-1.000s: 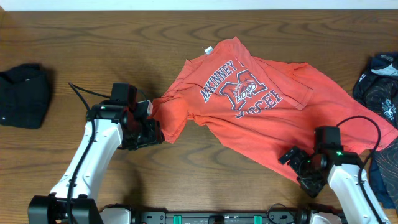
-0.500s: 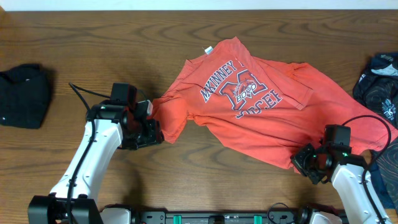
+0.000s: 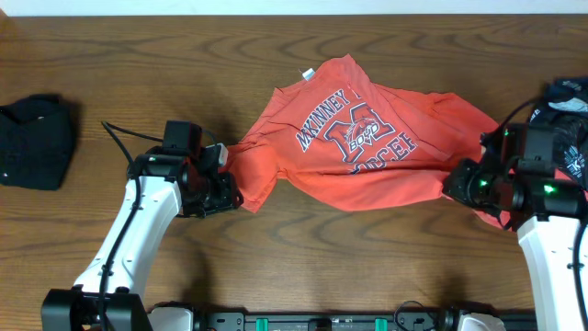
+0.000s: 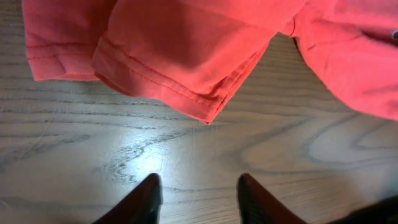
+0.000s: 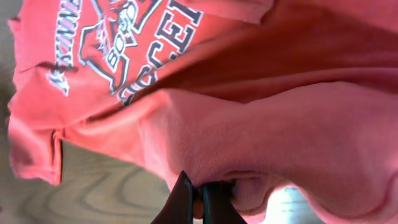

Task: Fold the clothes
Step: 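Grasp the right side of the T-shirt with the right gripper, then lift the T-shirt with both grippers and stretch it apart sideways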

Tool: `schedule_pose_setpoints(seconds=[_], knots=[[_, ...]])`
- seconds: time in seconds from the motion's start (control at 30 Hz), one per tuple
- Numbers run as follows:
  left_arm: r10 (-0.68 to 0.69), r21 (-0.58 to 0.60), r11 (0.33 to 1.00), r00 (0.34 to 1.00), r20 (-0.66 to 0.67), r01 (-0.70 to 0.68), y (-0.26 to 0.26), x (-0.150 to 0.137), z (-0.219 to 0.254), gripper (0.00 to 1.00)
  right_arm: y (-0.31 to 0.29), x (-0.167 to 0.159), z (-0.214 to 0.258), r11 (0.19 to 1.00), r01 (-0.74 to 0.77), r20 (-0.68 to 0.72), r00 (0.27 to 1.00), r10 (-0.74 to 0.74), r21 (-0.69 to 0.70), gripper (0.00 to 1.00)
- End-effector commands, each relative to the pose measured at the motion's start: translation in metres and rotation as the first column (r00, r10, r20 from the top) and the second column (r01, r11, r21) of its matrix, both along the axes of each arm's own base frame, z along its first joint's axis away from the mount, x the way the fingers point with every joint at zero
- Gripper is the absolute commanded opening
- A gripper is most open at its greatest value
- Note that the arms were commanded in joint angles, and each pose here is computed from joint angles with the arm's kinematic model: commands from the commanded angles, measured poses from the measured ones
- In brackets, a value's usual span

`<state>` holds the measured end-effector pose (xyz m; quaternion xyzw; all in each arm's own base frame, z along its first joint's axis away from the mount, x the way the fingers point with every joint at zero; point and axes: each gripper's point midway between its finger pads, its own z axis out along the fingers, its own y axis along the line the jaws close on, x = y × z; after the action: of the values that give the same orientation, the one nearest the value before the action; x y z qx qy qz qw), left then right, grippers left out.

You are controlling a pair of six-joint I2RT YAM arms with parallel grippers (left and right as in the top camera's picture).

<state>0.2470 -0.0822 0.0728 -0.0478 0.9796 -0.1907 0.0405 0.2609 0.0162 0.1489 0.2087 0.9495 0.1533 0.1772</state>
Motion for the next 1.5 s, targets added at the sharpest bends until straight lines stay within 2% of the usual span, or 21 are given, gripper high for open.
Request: schedule_pose_setpoints(seconds=[0.0, 0.13, 0.33, 0.53, 0.73, 1.07, 1.27, 1.3, 1.37, 1.43, 1.47], knots=[[-0.009, -0.079, 0.997, 1.000, 0.012, 0.010, -0.014, 0.004, 0.008, 0.54, 0.006, -0.002, 0.008, 0.996, -0.081, 0.010, 0.997, 0.082, -0.037, 0.01], [-0.041, -0.164, 0.985, 0.997, 0.070, 0.052, -0.034, 0.014, 0.017, 0.61, 0.011, -0.005, 0.006, 0.993, -0.112, -0.002, 0.994, 0.112, -0.048, 0.01], [-0.030, -0.138, 0.990, 0.995, 0.095, 0.043, -0.046, 0.024, 0.013, 0.65, 0.024, -0.008, 0.006, 0.986, -0.160, -0.010, 0.987, 0.160, -0.046, 0.01], [-0.017, -0.050, 0.999, 1.000, -0.006, 0.017, -0.043, 0.019, -0.020, 0.68, 0.031, -0.012, 0.005, 0.981, -0.189, -0.018, 0.982, 0.189, -0.044, 0.01], [-0.011, -0.025, 1.000, 0.991, -0.130, 0.008, -0.041, 0.010, -0.054, 0.68, 0.032, -0.016, 0.003, 0.980, -0.194, -0.038, 0.981, 0.193, -0.042, 0.01], [0.041, 0.029, 0.999, 0.973, -0.229, -0.035, -0.034, 0.001, -0.081, 0.74, 0.032, -0.016, 0.003, 0.979, -0.201, -0.035, 0.979, 0.200, -0.045, 0.01], [0.099, 0.023, 0.995, 0.964, -0.247, -0.097, -0.038, 0.011, -0.103, 0.75, 0.032, -0.015, 0.004, 0.978, -0.204, -0.033, 0.979, 0.203, -0.046, 0.01], [0.096, 0.006, 0.995, 0.965, -0.243, -0.098, -0.041, 0.014, -0.105, 0.73, 0.032, -0.015, 0.004, 0.978, -0.204, -0.033, 0.979, 0.203, -0.047, 0.01], [0.087, -0.030, 0.995, 0.967, -0.240, -0.097, -0.047, 0.018, -0.108, 0.56, 0.032, -0.015, 0.004, 0.978, -0.204, -0.033, 0.979, 0.202, -0.047, 0.01], [0.087, -0.033, 0.995, 0.969, -0.232, -0.097, -0.048, 0.020, -0.109, 0.06, 0.032, -0.015, 0.004, 0.978, -0.204, -0.033, 0.979, 0.203, -0.047, 0.01], [0.087, -0.035, 0.995, 0.970, -0.226, -0.097, -0.048, 0.021, -0.109, 0.06, 0.032, -0.015, 0.004, 0.978, -0.204, -0.033, 0.979, 0.203, -0.047, 0.01]])
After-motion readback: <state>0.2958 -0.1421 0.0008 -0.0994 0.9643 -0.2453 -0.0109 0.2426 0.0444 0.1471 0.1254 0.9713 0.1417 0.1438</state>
